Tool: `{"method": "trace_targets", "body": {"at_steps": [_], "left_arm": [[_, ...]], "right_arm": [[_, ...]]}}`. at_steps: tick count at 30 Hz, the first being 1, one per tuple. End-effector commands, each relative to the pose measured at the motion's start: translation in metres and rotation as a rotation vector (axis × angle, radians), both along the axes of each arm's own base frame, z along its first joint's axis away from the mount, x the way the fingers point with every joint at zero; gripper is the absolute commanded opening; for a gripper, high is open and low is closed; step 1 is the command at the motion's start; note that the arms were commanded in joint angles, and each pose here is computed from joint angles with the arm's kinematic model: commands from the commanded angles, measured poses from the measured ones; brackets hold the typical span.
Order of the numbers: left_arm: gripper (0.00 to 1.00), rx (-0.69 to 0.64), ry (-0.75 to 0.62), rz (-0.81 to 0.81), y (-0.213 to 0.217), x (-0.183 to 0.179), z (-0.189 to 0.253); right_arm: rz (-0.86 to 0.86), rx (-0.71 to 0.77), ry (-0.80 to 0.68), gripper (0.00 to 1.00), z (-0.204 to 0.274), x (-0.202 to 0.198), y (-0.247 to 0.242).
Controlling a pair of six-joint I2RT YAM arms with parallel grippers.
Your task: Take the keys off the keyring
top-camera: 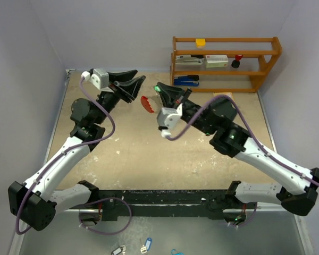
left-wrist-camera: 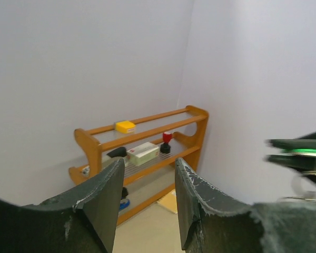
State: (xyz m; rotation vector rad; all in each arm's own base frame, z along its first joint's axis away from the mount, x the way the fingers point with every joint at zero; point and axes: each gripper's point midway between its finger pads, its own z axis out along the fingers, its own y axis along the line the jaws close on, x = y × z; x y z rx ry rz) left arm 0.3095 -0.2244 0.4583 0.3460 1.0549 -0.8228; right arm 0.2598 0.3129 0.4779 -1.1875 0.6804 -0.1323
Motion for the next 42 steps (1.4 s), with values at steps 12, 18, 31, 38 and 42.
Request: {"method": "trace_targets", "body": {"at_steps": [12, 18, 31, 38, 42], "left_arm": [[0.41, 0.052, -0.023, 0.172, 0.021, 0.015, 0.003], [0.42, 0.032, -0.050, 0.091, 0.011, 0.006, 0.007], [0.42, 0.021, -0.052, 0.065, 0.007, 0.004, 0.008], [0.42, 0.007, -0.077, 0.019, 0.002, -0.003, 0.014], [0.41, 0.008, -0.081, 0.022, 0.005, -0.007, 0.023]], "right_arm": [[0.524, 0.141, -0.061, 0.00, 0.073, -0.125, -0.021], [0.525, 0.151, -0.059, 0.00, 0.075, -0.125, -0.021], [0.534, 0.155, -0.059, 0.00, 0.074, -0.126, -0.020], [0.518, 0.159, -0.061, 0.00, 0.074, -0.124, -0.022], [0.470, 0.200, -0.063, 0.00, 0.083, -0.114, -0.024]]}}
